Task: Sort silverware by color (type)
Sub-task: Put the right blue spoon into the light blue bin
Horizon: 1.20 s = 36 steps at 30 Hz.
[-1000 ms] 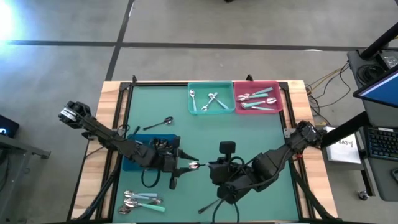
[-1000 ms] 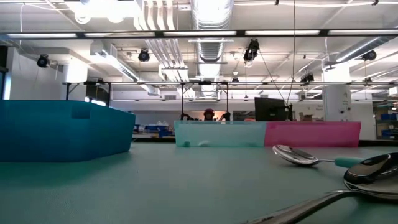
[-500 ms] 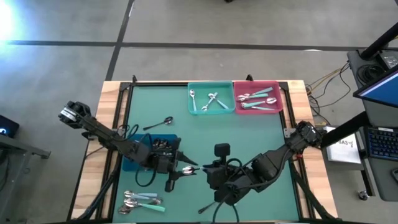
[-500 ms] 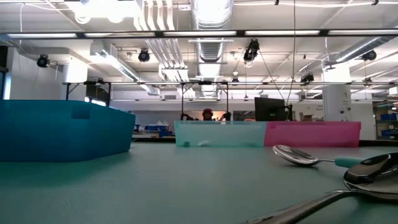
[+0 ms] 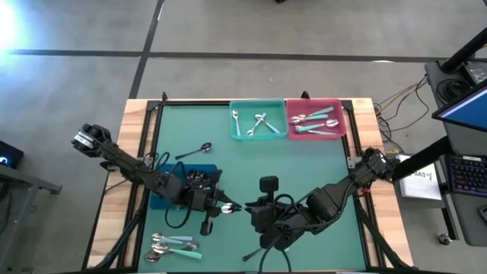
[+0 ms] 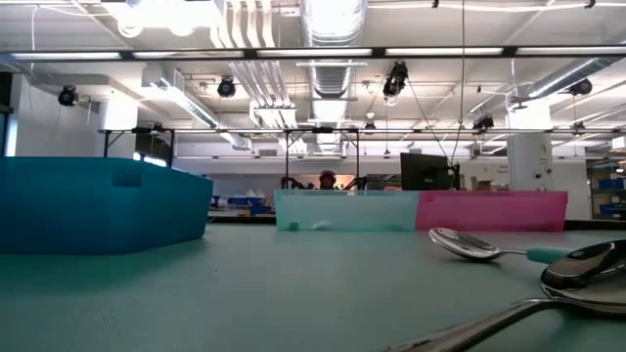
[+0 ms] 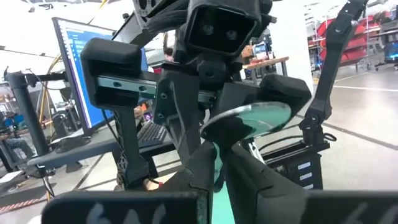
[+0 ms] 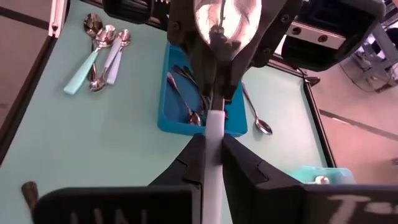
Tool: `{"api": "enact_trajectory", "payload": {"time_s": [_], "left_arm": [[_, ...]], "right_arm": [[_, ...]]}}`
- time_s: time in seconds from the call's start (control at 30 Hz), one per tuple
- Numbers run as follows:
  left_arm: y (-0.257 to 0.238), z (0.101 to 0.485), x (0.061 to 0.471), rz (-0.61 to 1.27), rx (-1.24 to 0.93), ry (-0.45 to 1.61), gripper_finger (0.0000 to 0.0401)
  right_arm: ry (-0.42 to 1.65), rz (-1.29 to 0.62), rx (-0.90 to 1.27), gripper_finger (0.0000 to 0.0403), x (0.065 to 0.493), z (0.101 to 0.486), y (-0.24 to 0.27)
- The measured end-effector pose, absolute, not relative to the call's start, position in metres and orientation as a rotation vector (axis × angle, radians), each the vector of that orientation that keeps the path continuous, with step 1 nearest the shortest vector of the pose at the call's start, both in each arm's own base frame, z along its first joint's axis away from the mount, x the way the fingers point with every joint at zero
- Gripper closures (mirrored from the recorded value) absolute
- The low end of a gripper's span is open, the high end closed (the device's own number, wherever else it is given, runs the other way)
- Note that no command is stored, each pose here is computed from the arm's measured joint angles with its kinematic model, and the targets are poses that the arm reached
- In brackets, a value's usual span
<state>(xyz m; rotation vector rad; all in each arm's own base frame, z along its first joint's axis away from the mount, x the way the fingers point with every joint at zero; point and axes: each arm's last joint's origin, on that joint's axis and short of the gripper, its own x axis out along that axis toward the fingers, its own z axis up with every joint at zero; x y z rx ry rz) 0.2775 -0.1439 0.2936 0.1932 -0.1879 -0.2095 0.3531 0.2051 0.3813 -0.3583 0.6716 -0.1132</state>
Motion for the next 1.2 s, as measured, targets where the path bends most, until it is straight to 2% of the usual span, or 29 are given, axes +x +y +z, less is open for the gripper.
{"api": "enact_trajectory", "payload": {"time_s": [0.13,0.43,0.6,0.93,1.2], "left_arm": [[-0.144,0.296,0.278,-0.206,0.186,-0.194,0.0395],[-0.138,0.303,0.283,-0.141,0.232,-0.192,0.0399],[-0.119,0.300,0.292,-0.031,0.268,-0.142,0.0399],[-0.037,0.288,0.314,0.221,0.290,0.020,0.0398],[0.039,0.286,0.315,0.257,0.244,0.032,0.0399]], "right_arm": [[0.669,-0.123,-0.328,0.0359,0.353,0.381,0.205],[0.774,-0.158,-0.340,0.0256,0.344,0.375,0.200],[0.888,-0.248,-0.330,0.0222,0.333,0.367,0.192],[1.037,-0.431,-0.218,0.0222,0.315,0.355,0.181],[1.070,-0.472,-0.217,0.0225,0.315,0.340,0.180]]}}
